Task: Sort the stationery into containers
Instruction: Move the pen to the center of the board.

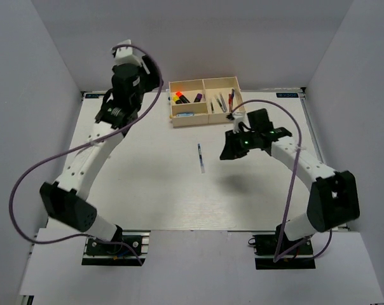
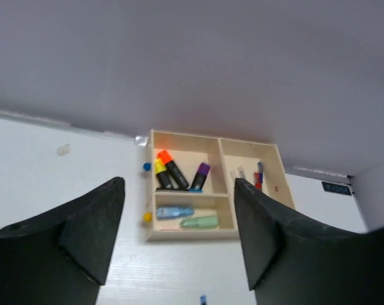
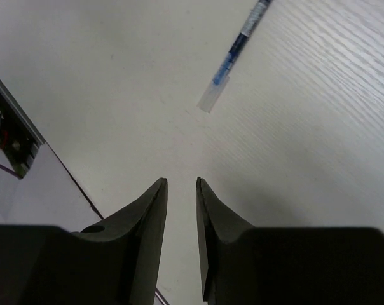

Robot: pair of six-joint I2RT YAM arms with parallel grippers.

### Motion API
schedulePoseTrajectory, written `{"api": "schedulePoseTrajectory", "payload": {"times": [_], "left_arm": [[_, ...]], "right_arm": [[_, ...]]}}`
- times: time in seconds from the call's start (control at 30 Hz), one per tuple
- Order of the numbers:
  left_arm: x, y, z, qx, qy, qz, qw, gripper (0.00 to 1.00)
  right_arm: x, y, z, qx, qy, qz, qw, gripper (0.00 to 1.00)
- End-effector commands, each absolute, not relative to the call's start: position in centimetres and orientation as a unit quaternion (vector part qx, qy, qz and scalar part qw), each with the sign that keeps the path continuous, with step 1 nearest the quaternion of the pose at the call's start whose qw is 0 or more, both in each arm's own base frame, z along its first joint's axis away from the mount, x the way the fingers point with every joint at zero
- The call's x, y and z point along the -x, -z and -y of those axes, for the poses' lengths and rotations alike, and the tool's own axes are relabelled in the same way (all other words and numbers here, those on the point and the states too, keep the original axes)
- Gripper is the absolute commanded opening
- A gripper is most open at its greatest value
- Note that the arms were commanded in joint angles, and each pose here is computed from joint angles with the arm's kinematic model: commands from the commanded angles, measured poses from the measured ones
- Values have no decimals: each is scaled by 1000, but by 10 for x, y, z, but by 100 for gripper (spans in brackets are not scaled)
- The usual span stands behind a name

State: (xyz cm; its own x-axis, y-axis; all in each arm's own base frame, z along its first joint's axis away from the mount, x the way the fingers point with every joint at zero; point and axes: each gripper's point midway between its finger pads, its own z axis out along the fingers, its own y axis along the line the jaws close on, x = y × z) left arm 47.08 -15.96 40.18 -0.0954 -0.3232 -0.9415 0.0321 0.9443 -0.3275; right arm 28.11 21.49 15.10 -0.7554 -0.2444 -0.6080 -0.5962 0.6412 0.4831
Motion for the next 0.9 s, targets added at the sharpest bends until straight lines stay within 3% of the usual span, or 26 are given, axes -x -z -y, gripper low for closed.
{"api": "schedulePoseTrajectory", "payload": {"times": [0.0, 0.07, 0.1, 0.27, 0.47, 0.57, 0.63, 0.73, 0.87], "left_arm": [[-441, -333, 137, 90, 95, -788, 601, 81], [-429, -317, 129, 53, 84, -806, 583, 86], [-423, -321, 124, 36, 87, -807, 583, 91], [-388, -315, 160, -151, 179, -801, 551, 95], [-394, -302, 153, -122, 206, -806, 542, 97], [-398, -298, 151, -97, 224, -810, 533, 97], [-402, -296, 145, -70, 223, -817, 527, 97], [-415, -293, 120, -18, 195, -826, 529, 96], [-417, -289, 114, -6, 197, -829, 524, 95]], "right_arm": [[-301, -158, -250, 298, -315, -852, 293, 32], [-292, -143, -276, 378, -294, -833, 276, 33], [-306, -157, -282, 431, -275, -804, 305, 34], [-333, -149, -277, 604, -184, -713, 304, 37], [-361, -139, -268, 746, -73, -576, 327, 48], [-373, -118, -275, 726, -69, -614, 302, 54], [-386, -138, -287, 657, -99, -687, 295, 53], [-389, -117, -302, 543, -166, -788, 237, 51], [-377, -102, -306, 450, -194, -845, 213, 57]]}}
